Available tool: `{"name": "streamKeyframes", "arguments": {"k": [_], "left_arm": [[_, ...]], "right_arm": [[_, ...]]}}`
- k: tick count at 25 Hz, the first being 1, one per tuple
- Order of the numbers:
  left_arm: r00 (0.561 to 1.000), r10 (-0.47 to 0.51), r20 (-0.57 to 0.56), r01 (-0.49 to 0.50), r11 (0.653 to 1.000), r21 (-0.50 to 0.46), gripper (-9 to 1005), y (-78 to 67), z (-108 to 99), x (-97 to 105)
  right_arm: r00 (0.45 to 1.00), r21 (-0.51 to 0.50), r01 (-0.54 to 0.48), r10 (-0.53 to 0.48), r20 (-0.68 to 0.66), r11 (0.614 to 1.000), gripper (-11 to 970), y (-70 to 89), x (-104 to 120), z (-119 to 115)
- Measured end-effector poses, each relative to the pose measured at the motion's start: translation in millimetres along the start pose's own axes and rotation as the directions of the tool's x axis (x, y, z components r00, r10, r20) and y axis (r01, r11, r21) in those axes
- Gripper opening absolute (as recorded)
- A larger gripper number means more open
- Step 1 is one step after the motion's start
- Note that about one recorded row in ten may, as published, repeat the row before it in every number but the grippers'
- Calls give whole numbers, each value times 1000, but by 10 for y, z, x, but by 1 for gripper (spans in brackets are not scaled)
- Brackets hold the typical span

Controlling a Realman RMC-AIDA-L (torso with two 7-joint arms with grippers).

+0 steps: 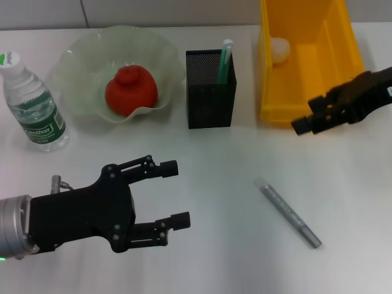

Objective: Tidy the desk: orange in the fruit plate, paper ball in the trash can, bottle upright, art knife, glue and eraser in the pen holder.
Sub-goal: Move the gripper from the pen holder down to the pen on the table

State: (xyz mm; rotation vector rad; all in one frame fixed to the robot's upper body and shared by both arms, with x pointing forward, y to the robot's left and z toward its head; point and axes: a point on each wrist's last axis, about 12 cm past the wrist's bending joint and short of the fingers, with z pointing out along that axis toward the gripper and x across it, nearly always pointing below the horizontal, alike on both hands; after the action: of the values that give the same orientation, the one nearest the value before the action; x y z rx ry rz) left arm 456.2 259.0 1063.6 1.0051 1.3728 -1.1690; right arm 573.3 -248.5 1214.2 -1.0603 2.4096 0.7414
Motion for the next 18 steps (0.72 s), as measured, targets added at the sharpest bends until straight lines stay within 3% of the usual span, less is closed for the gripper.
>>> {"name": "streamKeyframes", "arguments": {"k": [1, 3, 4, 5, 8, 18], "left_arm": [[1000, 0, 0, 0, 1000, 0, 802, 0, 0, 0], [1000, 1, -1, -1, 1000, -3, 802, 2, -3, 3], [1000, 1, -1, -1, 1000, -3, 802, 2, -3, 3], [1000, -2, -3, 2, 1000, -9, 802, 2, 2, 15], [1000, -6, -4, 6, 1000, -14, 802, 3, 7, 26], [1000, -6, -5, 6, 1000, -20, 802, 20, 34, 31]], "right_arm": [[1000, 0, 0, 0, 0, 1000, 759, 0, 0, 0], [984, 72, 10, 3, -177, 997, 759, 92, -187, 148], [984, 72, 10, 3, -177, 997, 759, 92, -187, 148], [962, 95, 33, -5, -274, 995, 759, 164, -270, 289], [923, 114, 66, -18, -384, 991, 759, 269, -355, 488], [828, 129, 139, -44, -558, 982, 759, 408, -470, 1008]]}}
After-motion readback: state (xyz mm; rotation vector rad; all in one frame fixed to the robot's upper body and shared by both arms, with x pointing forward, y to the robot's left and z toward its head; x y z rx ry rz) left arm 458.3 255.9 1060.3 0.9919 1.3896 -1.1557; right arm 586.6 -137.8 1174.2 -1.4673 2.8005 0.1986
